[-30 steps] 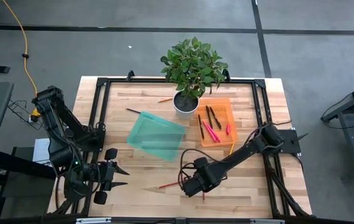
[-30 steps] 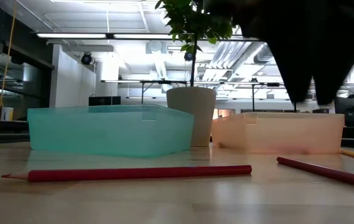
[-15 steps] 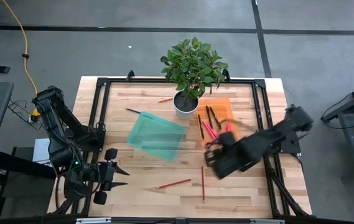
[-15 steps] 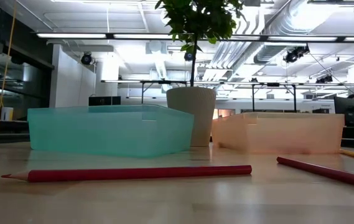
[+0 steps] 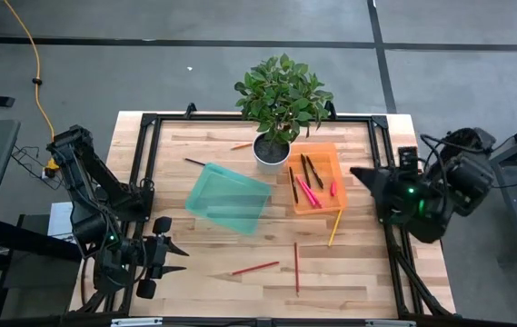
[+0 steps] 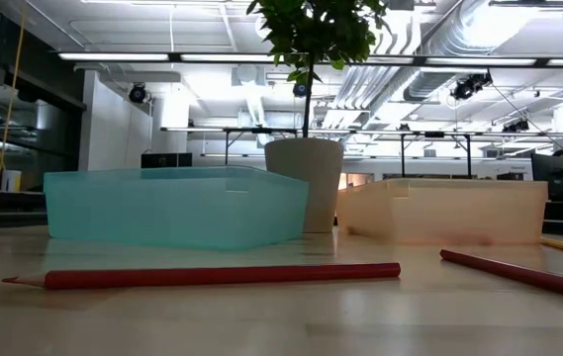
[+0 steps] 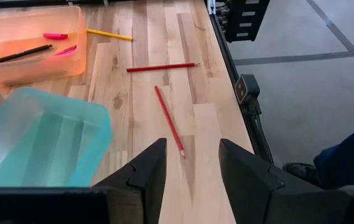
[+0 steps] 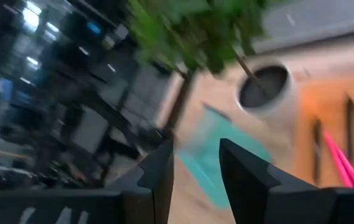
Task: Sort pens & pencils
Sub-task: Put the right red pencil into the blue bin
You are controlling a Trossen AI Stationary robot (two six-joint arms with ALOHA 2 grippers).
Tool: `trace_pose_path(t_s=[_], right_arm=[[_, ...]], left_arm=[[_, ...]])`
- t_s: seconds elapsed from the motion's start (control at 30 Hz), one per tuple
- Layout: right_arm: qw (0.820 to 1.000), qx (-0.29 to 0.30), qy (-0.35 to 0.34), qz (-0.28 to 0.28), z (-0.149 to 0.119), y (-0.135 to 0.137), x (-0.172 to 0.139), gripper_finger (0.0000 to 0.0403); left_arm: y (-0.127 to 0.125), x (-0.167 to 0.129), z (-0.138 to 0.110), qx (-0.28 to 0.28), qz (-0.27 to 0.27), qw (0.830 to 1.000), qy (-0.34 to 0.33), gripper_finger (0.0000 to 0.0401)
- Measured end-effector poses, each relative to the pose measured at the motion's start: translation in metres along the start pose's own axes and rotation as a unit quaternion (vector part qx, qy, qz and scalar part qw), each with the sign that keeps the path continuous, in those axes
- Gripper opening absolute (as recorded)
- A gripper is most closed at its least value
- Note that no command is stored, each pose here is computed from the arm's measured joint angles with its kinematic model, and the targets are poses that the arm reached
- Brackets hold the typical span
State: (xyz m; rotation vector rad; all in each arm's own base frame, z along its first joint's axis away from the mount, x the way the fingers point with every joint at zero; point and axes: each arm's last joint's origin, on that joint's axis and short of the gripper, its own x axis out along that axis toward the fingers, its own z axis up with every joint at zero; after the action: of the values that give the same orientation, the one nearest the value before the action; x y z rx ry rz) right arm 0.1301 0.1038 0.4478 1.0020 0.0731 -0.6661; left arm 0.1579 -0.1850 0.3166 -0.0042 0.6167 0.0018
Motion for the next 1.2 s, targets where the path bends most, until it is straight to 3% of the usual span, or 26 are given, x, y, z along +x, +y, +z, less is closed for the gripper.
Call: trace_pose_path(t_s=[0.17,0.5,0.6,0.7,0.77,0.9,1.03,1.2], right_arm=[[0.999,-0.001,-0.02,0.027,-0.021,-0.003,0.001,0.0116],[0.984,0.086,-0.008,0.156,-0.13,-0.004,0.031,0.0116],[0.968,0.101,0.007,0.232,-0.145,-0.001,0.051,0.0116],[0.933,0.11,-0.001,0.343,-0.145,0.0,0.075,0.0116],[0.92,0.12,0.007,0.374,-0.144,-0.008,0.09,0.0116],[0.942,0.14,0.083,0.294,-0.159,-0.035,0.118,0.0116],[0.956,0.149,0.188,0.168,-0.174,-0.058,0.135,0.0116],[0.96,0.127,0.248,0.037,-0.165,-0.057,0.143,0.0116]], left_arm=[[0.0,0.0,0.0,0.0,0.0,1.0,0.0,0.0134],[0.0,0.0,-0.001,0.002,-0.012,1.0,0.013,0.0134],[-0.001,0.0,-0.001,0.002,-0.016,1.0,0.017,0.0134],[0.0,0.0,-0.002,-0.002,-0.017,1.0,0.02,0.0134],[0.0,0.0,-0.002,-0.009,-0.017,1.0,0.021,0.0134],[0.0,0.0,-0.002,-0.026,-0.016,0.999,0.021,0.0134],[0.0,0.0,-0.002,-0.028,-0.017,0.999,0.021,0.0134],[0.0,0.0,-0.002,-0.03,-0.016,0.999,0.022,0.0134]])
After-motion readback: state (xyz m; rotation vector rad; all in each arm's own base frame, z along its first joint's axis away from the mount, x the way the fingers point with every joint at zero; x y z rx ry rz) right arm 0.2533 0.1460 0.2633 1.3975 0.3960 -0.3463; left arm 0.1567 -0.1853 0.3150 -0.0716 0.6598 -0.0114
